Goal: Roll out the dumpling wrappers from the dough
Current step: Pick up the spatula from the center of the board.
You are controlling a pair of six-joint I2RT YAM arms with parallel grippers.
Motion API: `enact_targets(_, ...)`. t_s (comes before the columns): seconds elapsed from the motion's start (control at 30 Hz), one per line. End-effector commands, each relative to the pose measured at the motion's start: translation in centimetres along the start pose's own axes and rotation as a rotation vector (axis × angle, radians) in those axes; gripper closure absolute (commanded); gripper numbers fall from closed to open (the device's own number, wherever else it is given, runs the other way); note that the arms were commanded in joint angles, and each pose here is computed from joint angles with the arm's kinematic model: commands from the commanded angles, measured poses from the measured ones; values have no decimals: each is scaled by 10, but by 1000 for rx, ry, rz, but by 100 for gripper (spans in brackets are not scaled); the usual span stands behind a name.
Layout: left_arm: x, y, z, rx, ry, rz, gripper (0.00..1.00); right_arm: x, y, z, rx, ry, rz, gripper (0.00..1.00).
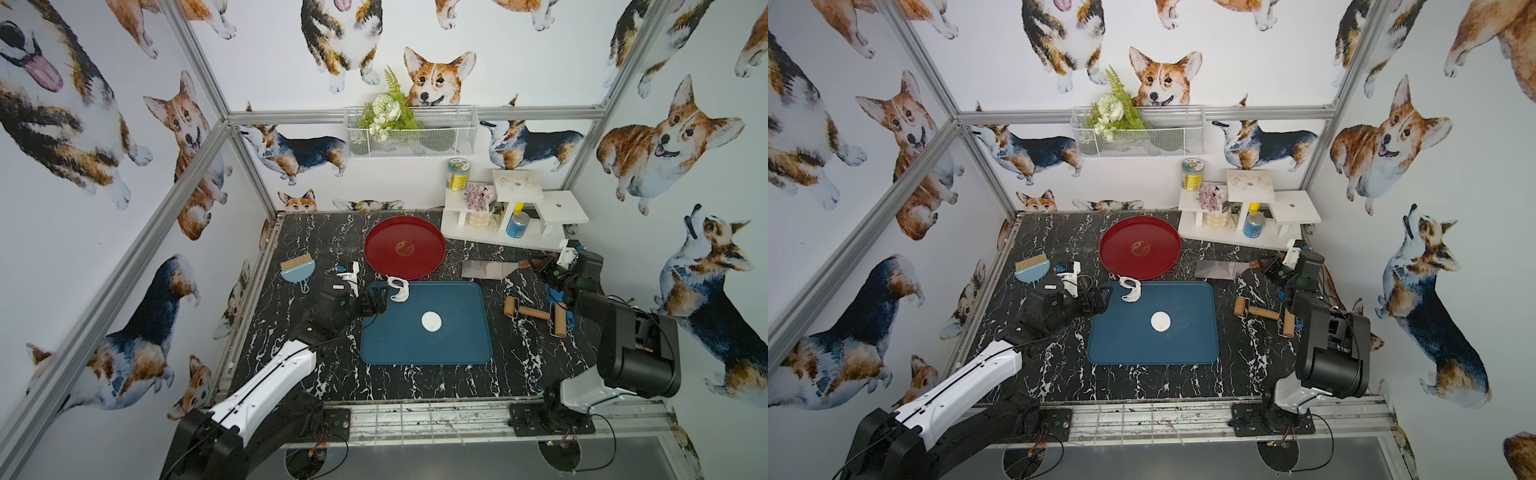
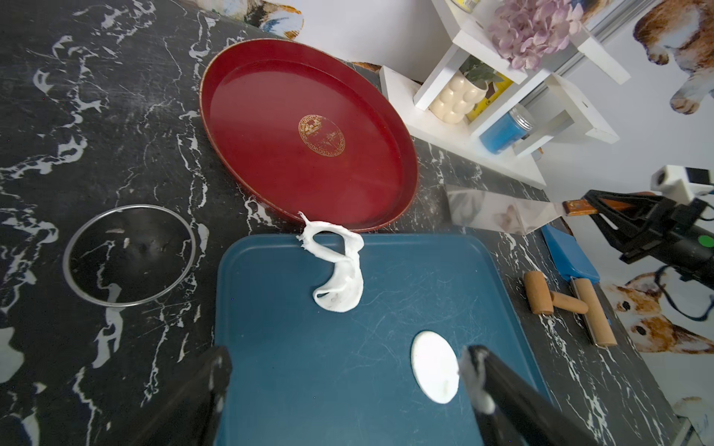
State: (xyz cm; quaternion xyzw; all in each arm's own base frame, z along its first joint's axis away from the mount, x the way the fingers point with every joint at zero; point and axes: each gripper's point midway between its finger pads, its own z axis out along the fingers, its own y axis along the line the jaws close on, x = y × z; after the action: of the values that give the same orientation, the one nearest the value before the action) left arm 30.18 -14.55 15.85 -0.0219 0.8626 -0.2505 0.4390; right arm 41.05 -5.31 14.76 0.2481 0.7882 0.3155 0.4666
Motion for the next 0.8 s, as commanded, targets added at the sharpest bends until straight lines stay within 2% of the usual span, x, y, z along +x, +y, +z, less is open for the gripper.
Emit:
enact_targets(0.0, 3, 13, -2, -68, 10, -18, 0, -11, 18, -14, -20, -42, -1, 100)
enact_targets(0.23, 17, 23, -7, -108, 50, -53, 0, -12, 67, -49, -98, -72, -24, 100)
enact_targets(0.47, 40, 33, -7, -137, 118, -89, 0, 31, 119, -67, -134, 50, -140, 100)
enact_targets(0.67, 59, 36, -5, -140, 196, -98, 0, 56, 128, -87, -75, 135, -207, 100)
enact_targets(0.77, 69, 36, -1, -134, 248, -98, 0, 68, 118, -91, -6, 185, -233, 100)
